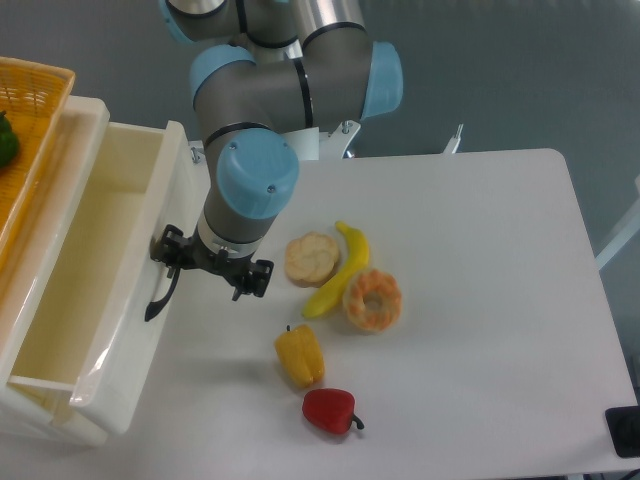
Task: Slide open the top white drawer
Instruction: 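Pull the handle away from the cabinet, sliding the drawer out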
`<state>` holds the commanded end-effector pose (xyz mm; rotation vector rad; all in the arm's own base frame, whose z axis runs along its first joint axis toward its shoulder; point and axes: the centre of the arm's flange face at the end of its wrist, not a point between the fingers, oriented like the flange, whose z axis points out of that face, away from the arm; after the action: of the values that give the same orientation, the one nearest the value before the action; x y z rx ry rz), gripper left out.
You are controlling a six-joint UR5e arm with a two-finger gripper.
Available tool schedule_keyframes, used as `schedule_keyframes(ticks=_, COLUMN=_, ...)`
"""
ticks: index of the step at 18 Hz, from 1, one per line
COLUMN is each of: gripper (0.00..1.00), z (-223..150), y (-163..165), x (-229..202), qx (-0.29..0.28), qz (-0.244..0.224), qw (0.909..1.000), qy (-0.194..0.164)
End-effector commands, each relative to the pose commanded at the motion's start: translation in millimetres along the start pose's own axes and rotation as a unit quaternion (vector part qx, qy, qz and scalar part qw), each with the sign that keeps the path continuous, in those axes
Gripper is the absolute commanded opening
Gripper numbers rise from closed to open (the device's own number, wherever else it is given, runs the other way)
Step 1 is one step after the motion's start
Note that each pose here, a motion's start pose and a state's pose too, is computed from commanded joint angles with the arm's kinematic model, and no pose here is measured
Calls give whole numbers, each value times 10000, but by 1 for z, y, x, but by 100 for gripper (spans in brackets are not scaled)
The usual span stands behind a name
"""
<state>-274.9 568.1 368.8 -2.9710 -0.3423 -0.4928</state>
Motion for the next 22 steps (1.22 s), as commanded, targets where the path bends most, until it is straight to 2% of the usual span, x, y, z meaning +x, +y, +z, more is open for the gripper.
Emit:
schedule_keyframes(ticks=18, gripper=100, z=-13, y=10, x=-42, qx=91, qz=-73, qw=9999, qy=-13)
schedule_keyframes(ticks=22, gripper=100, z=-8, y=11, x=-43, qx=122, qz=-213, qw=9995, qy=207)
